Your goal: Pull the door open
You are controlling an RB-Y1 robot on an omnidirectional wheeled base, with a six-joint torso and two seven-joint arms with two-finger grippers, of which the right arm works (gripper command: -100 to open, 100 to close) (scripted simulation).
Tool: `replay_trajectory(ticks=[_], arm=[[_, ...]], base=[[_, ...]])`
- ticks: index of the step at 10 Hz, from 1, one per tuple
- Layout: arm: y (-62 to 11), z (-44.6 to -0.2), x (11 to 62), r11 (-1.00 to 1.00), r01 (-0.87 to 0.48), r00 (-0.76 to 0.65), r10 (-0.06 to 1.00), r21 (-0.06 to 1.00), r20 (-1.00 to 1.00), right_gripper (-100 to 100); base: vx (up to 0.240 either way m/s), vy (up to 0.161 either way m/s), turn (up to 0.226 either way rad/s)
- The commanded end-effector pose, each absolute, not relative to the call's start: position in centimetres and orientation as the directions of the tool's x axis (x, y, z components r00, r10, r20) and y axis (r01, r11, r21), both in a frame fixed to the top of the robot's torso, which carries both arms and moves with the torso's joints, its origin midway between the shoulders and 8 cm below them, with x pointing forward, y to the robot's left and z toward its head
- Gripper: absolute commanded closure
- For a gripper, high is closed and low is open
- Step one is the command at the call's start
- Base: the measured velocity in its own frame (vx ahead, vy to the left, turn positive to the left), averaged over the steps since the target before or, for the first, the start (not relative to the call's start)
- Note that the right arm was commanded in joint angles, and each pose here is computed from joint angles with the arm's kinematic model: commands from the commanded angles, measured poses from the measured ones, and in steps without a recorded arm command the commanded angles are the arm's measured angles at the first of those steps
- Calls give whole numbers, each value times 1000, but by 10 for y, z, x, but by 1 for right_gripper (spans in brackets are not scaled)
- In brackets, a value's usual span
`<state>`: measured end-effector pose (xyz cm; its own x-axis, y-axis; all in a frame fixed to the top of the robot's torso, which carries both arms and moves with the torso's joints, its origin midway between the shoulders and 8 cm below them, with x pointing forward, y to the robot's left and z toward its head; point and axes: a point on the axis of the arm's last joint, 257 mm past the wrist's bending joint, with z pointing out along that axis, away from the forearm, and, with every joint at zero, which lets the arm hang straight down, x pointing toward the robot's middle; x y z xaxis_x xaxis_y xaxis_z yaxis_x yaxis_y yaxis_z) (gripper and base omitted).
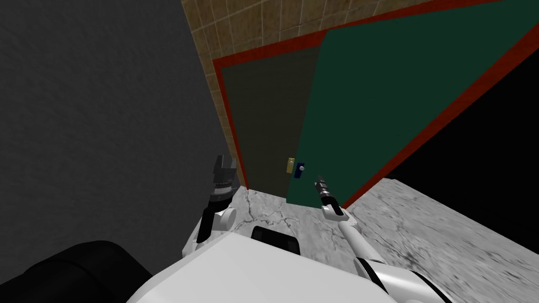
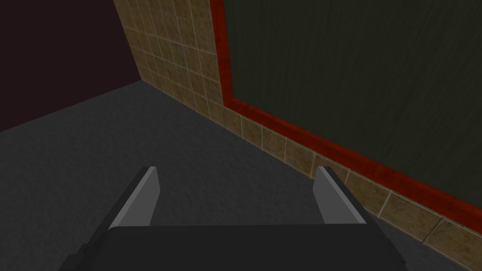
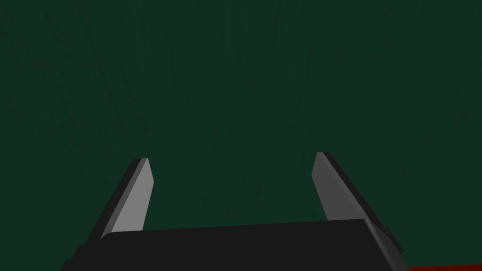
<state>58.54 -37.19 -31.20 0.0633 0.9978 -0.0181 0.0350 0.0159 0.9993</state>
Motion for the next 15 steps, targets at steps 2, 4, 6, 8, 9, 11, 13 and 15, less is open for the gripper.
replay_trajectory(ticks=[2,4,6,8,9,11,13,15], arm=[[-378,-313,585,18,36,74,997,999,-21,-100],[-371,-309,589,15,26,65,998,1000,-17,-100],[-355,-302,596,9,8,43,999,1000,-10,-100],[-343,-296,601,5,-5,27,1000,1000,-4,-100],[-345,-296,600,5,-2,30,1000,1000,-5,-100],[-345,-296,600,5,-2,30,1000,1000,-5,100],[-345,-296,600,5,-2,30,1000,1000,-5,100],[-345,-296,600,5,-2,30,1000,1000,-5,100]], base=[[131,-24,14],[168,39,66],[187,84,119],[166,110,98],[45,39,6],[-11,-7,1],[-16,-10,8],[0,0,0]])
